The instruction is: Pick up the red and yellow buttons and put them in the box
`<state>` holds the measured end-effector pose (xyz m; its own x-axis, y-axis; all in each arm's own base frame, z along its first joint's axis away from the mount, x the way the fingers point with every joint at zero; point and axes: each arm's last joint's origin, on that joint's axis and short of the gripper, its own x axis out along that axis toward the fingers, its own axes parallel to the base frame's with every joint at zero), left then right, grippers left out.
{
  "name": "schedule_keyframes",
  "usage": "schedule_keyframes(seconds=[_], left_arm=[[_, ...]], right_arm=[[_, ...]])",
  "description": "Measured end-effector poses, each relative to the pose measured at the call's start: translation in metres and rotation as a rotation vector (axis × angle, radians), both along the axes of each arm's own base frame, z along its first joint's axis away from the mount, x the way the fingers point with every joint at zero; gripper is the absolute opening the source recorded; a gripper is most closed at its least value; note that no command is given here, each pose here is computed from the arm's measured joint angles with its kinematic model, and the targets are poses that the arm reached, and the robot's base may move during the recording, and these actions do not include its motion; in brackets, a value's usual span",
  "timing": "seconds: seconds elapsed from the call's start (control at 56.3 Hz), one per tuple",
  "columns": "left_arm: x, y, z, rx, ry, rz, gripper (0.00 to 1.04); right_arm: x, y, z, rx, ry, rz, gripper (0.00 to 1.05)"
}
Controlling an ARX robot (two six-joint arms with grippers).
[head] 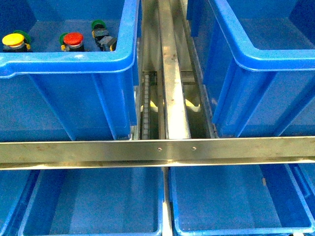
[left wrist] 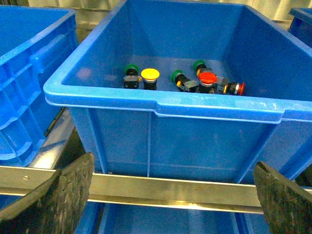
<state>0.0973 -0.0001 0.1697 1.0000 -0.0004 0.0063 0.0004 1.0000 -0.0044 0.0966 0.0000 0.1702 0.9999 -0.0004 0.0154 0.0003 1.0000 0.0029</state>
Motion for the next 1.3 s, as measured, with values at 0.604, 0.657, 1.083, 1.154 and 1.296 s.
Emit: schedule_keyframes(seconds=[0.604, 0.657, 1.083, 1.154, 1.296], left_arm=[[0.0, 0.0, 0.0, 0.0, 0.0, 0.0, 0.97], [0.0, 0.0, 0.0, 0.0, 0.0, 0.0, 0.97], [0.0, 0.0, 0.0, 0.0, 0.0, 0.0, 0.97], [0.0, 0.0, 0.0, 0.0, 0.0, 0.0, 0.97], [0.0, 0.0, 0.0, 0.0, 0.0, 0.0, 0.97]], right_arm=[[0.0, 0.0, 0.0, 0.0, 0.0, 0.0, 0.99], [0.0, 0.0, 0.0, 0.0, 0.0, 0.0, 0.99], [0.0, 0.0, 0.0, 0.0, 0.0, 0.0, 0.99], [0.0, 0.0, 0.0, 0.0, 0.0, 0.0, 0.99], [0.0, 0.0, 0.0, 0.0, 0.0, 0.0, 0.99]])
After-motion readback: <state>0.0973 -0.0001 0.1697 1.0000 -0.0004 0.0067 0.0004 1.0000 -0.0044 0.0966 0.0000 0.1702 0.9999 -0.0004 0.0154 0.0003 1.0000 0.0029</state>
